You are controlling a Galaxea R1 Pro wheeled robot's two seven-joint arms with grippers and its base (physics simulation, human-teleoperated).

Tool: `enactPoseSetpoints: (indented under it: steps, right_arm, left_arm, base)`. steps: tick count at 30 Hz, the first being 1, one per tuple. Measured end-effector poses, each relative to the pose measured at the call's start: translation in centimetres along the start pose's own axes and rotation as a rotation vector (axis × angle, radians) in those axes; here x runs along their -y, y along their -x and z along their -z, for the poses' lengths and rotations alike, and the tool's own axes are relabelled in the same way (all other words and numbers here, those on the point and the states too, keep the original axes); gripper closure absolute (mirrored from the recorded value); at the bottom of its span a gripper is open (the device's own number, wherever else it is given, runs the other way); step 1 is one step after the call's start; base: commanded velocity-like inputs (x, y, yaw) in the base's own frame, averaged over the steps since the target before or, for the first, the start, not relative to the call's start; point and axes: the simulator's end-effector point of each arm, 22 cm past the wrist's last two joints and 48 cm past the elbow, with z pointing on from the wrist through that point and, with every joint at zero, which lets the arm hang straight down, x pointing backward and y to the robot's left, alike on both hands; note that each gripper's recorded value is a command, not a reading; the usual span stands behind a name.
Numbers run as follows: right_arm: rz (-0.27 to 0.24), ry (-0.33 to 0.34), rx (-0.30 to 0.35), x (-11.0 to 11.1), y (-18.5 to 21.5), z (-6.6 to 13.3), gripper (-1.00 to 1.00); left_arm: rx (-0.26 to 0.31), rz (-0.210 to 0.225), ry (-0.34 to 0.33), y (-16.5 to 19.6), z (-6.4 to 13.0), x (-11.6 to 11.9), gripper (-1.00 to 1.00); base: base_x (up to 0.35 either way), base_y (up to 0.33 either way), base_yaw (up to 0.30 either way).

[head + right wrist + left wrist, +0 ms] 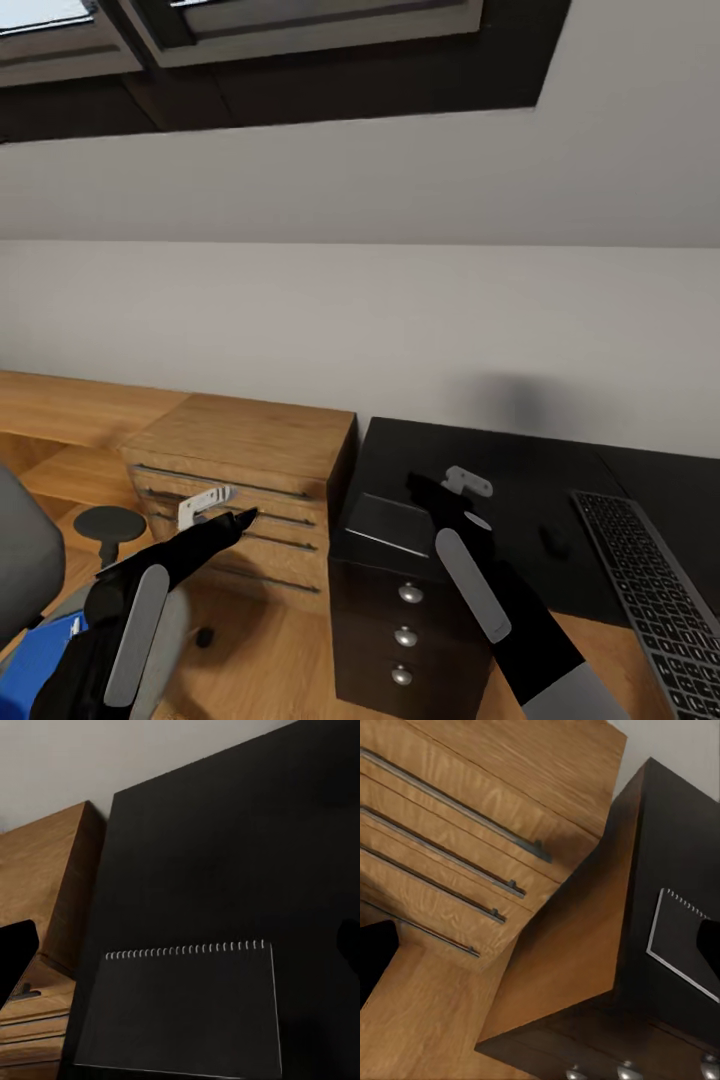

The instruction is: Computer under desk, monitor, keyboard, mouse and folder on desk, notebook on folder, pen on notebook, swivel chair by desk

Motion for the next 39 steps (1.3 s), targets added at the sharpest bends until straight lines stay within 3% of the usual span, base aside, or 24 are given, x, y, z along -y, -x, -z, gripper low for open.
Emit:
enactPoseSetpoints:
  steps: [18, 24, 25, 28, 29, 30, 32, 33, 35, 39]
  right_arm:
    - [0.038, -0.005, -0.011, -0.1, -1.1, -0.2, -1.0]
    - [0.054, -0.009, -0.007, 0.2, -1.1, -0.4, -1.0]
    - [0.104, -0.044, 0.007, 1.3, -1.3, -0.8, -1.0]
    - [0.183, -0.097, 0.009, 3.0, -2.3, -1.6, -1.0]
    - [0.225, -0.127, 0.001, 4.1, -3.0, -2.1, -1.0]
    - [0.296, -0.169, 0.0, 5.3, -2.1, -4.3, -1.0]
    - [0.322, -0.185, 0.012, 5.5, -0.2, -6.0, -1.0]
    - [0.345, -0.199, 0.025, 6.4, 2.3, -9.0, -1.0]
    - [0.362, -0.219, 0.041, 7.7, 5.2, -11.2, -1.0]
    - [0.373, -0.214, 0.079, 8.4, 8.9, -12.4, -1.0]
  left_arm:
    - [0.012, 0.025, 0.021, 0.5, 0.2, -1.3, -1.0]
    - [0.01, 0.026, 0.019, 0.3, 0.1, -1.2, -1.0]
    - [0.009, 0.026, 0.016, 0.3, 0.0, -1.1, -1.0]
    - [0.008, 0.026, 0.014, 0.3, 0.0, -1.0, -1.0]
    - [0.008, 0.026, 0.014, 0.3, 0.0, -1.0, -1.0]
    - [0.013, 0.024, 0.011, 0.5, 0.1, -0.9, -1.0]
    - [0.017, 0.023, 0.01, 0.6, 0.2, -0.8, -1.0]
    - [0.02, 0.023, 0.009, 0.7, 0.2, -0.8, -1.0]
    - [0.021, 0.022, 0.008, 0.8, 0.3, -0.7, -1.0]
    - [0.021, 0.02, 0.004, 0.7, 0.3, -0.5, -1.0]
  base:
    - [0.0, 0.0, 0.273]
    - [0.0, 0.0, 0.109]
    - [0.0, 0.0, 0.017]
    - [0.0, 0.0, 0.008]
    - [0.0, 0.0, 0.002]
    - [0.0, 0.0, 0.002]
    - [0.0, 0.0, 0.001]
    - [0.0, 0.0, 0.0]
    - [0.0, 0.0, 0.0]
    - [0.0, 0.0, 0.0]
